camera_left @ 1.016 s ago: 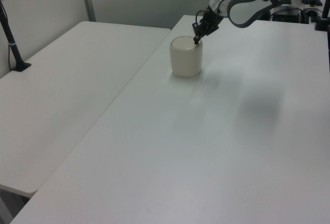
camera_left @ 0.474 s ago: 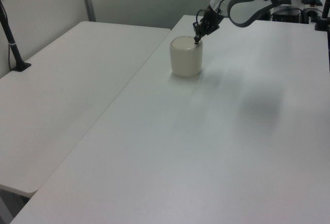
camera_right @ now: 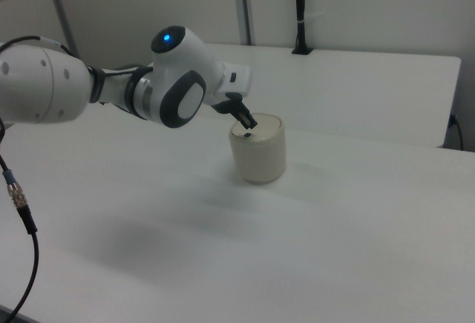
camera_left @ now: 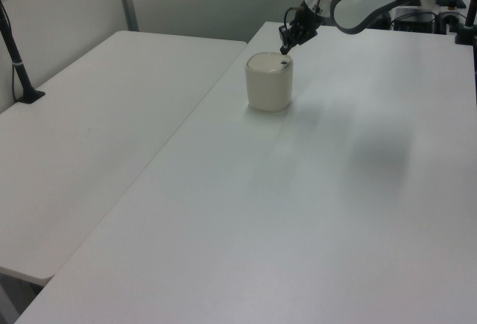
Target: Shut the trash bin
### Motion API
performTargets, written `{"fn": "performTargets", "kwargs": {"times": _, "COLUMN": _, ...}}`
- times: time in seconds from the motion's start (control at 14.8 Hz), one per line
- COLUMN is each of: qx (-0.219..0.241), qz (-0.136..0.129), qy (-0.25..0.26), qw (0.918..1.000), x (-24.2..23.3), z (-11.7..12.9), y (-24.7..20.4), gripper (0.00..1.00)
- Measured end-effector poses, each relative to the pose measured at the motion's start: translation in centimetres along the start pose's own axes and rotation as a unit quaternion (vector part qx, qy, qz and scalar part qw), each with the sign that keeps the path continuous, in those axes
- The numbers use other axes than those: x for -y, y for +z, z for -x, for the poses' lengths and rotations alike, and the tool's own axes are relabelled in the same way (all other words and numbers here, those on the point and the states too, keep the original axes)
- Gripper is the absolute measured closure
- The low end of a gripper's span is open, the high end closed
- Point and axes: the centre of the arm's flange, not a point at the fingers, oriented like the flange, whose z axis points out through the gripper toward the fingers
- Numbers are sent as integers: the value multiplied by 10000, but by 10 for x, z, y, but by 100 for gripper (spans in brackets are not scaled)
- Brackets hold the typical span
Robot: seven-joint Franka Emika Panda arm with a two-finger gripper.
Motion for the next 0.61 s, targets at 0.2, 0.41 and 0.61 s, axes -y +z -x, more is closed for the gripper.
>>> {"fn": "performTargets", "kwargs": {"times": 0.2, "qx": 167, "qz": 36, "qy": 30, "qw": 9998, "x": 4, "z": -9, "y": -34, "gripper": 99}}
{"fn": "performTargets", "kwargs": {"times": 0.41, "qx": 396, "qz": 94, "qy": 55, "qw": 9992, "x": 6, "z": -17, "y": -80, "gripper": 98}}
{"fn": "performTargets", "kwargs": {"times": 0.61, "qx": 710, "qz": 189, "qy": 52, "qw": 9973, "x": 6, "z": -15, "y": -116, "gripper": 88}}
